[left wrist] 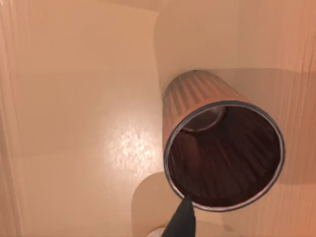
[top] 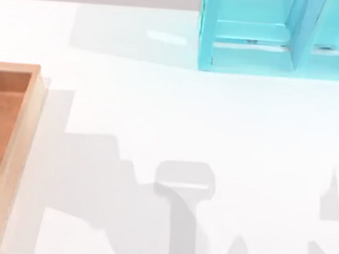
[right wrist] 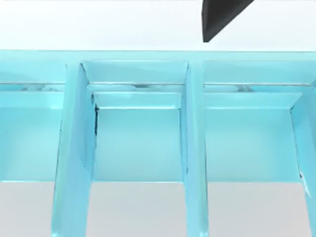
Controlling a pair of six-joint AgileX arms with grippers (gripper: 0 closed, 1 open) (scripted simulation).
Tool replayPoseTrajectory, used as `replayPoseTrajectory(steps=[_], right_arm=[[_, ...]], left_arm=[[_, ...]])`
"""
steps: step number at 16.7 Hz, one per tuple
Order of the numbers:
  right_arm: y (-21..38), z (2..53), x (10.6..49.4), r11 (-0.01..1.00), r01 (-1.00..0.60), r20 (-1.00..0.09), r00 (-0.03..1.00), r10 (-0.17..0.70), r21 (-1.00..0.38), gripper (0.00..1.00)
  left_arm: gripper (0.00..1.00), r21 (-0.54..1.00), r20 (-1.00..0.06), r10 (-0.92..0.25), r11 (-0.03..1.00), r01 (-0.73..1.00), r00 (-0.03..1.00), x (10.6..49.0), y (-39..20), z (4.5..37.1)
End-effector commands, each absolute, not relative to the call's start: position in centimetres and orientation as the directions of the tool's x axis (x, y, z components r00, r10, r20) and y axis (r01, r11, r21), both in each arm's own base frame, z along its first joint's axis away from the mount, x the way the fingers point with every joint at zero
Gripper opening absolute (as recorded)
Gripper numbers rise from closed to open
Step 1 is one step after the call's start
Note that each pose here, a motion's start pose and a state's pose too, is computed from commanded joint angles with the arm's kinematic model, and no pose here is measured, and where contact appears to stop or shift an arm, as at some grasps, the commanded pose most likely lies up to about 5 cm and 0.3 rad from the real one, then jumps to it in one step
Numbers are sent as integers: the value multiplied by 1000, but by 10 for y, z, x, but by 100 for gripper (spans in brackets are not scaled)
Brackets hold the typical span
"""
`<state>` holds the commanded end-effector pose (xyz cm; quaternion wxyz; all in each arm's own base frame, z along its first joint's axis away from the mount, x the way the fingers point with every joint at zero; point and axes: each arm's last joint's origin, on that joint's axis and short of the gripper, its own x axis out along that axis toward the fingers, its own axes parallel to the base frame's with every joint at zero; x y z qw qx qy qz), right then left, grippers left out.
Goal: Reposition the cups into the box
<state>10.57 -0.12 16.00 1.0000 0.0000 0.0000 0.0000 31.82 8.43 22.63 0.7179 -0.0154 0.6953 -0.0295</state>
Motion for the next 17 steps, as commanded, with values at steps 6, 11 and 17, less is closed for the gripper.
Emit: replayPoseTrajectory(steps=[6,11,17], right_arm=[[-1,160,106,1000,0,0,1000,0,0,100],[-1,160,106,1000,0,0,1000,0,0,100],[-1,160,106,1000,0,0,1000,0,0,100]], left_arm=[[100,-63,-997,-64,998,21,31,318,84,226],[100,-63,-997,-64,998,23,32,318,84,226],[100,-66,-997,-66,998,24,26,324,86,262]])
